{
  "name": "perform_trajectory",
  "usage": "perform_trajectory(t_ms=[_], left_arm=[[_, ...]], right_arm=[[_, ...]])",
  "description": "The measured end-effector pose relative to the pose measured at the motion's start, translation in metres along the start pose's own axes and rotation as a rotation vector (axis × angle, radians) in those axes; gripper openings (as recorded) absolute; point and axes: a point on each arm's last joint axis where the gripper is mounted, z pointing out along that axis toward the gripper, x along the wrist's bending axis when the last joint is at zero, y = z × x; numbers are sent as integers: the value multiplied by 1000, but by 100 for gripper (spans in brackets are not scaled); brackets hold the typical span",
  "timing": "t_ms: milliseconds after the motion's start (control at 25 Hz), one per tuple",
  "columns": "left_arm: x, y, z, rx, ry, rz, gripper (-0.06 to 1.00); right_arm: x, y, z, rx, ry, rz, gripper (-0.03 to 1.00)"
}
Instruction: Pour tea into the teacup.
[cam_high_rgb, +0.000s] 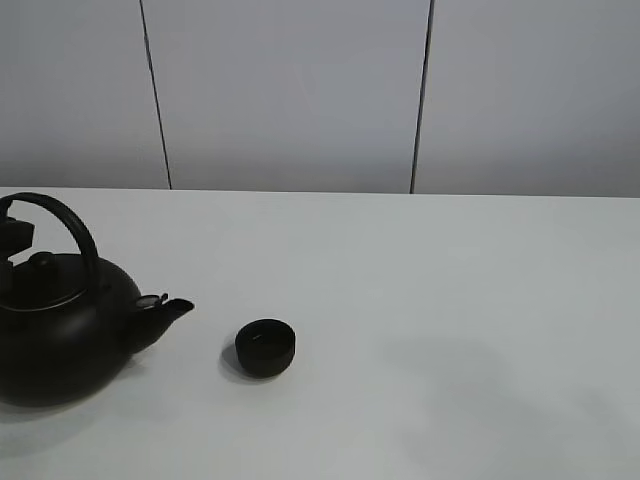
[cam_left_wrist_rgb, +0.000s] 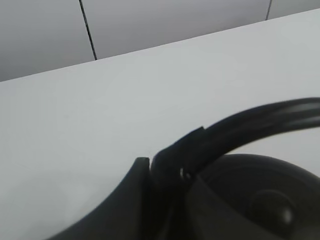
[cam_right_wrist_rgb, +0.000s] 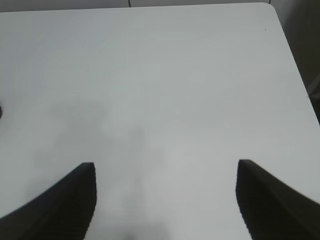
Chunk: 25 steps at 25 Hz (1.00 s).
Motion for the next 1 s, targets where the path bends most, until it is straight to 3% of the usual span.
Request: perform_trajectory(t_ms=[320, 520, 1000], left_arm=[[-3, 7, -1, -80, -32, -7, 28], [-8, 2, -10, -76, -23, -36, 30], [-7, -25, -38, 36, 88, -146, 30]], right_arm=[[0, 0, 0, 0, 0, 0, 54], [0, 0, 0, 0, 0, 0, 54], [0, 0, 0, 0, 0, 0, 54]])
